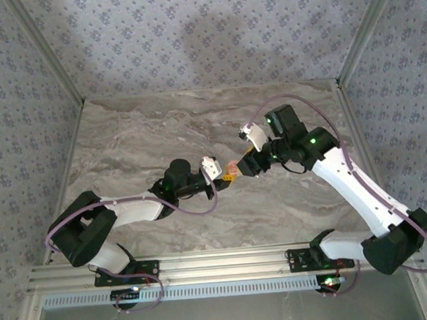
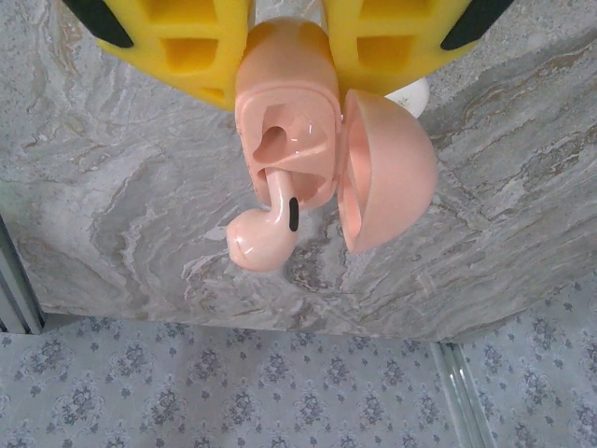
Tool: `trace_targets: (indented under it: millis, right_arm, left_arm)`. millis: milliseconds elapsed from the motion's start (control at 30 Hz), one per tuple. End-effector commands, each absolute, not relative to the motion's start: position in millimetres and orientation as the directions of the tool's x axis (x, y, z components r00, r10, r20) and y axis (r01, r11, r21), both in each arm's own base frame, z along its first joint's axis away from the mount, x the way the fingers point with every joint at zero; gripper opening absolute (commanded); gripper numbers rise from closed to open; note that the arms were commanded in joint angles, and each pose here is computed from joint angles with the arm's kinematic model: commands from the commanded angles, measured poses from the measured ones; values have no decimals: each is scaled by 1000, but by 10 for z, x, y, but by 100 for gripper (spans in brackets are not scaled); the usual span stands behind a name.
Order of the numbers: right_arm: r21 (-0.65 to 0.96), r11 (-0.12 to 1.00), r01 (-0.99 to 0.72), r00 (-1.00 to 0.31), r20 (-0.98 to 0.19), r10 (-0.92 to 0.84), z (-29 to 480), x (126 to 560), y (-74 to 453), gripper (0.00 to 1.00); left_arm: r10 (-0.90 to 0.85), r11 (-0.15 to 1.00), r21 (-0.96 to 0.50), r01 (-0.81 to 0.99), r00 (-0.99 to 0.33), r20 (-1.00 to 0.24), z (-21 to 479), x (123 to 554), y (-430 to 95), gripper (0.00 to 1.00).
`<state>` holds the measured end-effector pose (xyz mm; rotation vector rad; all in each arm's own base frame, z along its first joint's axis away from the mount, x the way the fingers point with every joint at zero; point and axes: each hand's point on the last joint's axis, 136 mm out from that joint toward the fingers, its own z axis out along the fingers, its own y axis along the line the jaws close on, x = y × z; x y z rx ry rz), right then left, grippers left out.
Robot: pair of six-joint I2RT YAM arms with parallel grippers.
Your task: Insert the wireless bluetooth earbuds into the charging case
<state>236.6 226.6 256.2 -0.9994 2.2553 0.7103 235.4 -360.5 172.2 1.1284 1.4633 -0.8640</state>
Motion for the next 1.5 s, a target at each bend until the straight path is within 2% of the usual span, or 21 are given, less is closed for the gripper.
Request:
trace_targets:
  millis: [0, 200, 600, 733, 1067, 1467]
  right_arm:
    - [304, 655, -692, -653, -649, -390, 2515, 2367, 2201, 52]
    - [351, 709, -611, -743, -563, -362, 2158, 2335, 2121, 52]
    - [405, 705, -582, -761, -577, -296, 2039, 2543, 2116, 52]
    - [432, 698, -571, -768, -581, -268, 2053, 2590, 2095, 49]
    - [501, 613, -611, -758, -595, -269, 2085, 2509, 2214, 50]
    - [478, 664, -575, -792, -528, -305, 1870, 2508, 2130, 48]
  left_arm:
    - [159, 308, 82, 948, 34, -987, 1922, 2382, -3626, 9]
    - [154, 313, 75, 947, 27, -988, 1910, 2390, -3632, 9]
    - [143, 312, 75, 947, 31, -989, 1939, 2384, -3629, 9]
    - [140, 309, 76, 948, 33, -990, 1951, 2380, -3630, 9]
    - [141, 309, 72, 948, 30, -990, 1940, 2385, -3638, 9]
    - [135, 311, 75, 947, 34, -990, 1974, 2384, -3633, 9]
